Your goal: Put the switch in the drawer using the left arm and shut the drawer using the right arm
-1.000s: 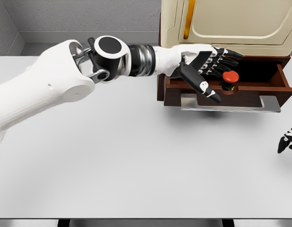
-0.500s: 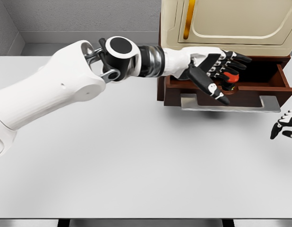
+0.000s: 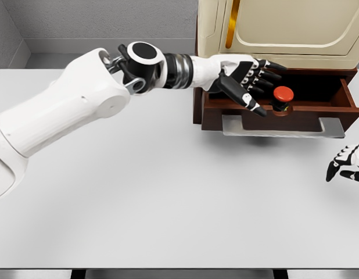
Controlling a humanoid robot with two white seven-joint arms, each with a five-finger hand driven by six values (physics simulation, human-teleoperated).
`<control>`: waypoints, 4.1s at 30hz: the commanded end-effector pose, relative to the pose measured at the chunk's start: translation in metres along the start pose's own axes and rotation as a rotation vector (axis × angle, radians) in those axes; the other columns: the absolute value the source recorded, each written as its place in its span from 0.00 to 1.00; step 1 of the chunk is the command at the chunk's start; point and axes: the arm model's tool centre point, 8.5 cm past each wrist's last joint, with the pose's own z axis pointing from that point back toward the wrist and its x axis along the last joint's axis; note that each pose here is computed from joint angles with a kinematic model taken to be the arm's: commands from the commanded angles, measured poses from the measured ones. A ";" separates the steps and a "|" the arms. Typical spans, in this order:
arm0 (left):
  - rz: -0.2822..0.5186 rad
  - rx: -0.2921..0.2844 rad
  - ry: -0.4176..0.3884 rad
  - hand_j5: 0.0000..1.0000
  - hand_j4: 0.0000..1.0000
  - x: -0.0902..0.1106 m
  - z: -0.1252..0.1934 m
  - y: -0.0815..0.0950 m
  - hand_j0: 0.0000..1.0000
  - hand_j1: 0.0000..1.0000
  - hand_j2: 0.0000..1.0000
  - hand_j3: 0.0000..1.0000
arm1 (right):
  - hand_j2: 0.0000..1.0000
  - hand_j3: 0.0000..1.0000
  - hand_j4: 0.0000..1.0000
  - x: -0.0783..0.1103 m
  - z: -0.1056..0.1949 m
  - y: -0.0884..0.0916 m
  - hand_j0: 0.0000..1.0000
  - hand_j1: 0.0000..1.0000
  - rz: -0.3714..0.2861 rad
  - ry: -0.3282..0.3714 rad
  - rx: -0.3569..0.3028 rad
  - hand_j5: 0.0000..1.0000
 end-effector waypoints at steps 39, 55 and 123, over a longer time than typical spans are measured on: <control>-0.543 -0.010 -0.404 1.00 1.00 0.050 0.276 0.003 1.00 1.00 1.00 1.00 | 0.47 0.47 0.47 0.001 0.000 -0.012 0.47 0.47 0.017 -0.005 -0.022 0.47; -1.539 -0.127 0.058 1.00 1.00 -0.016 0.266 0.012 1.00 1.00 1.00 1.00 | 0.47 0.47 0.47 0.006 -0.010 -0.031 0.47 0.47 0.049 -0.042 -0.049 0.47; -1.091 0.082 0.131 1.00 1.00 -0.144 0.313 0.055 1.00 1.00 1.00 1.00 | 0.56 0.56 0.56 -0.036 -0.080 -0.069 0.56 0.56 0.009 -0.077 -0.125 0.56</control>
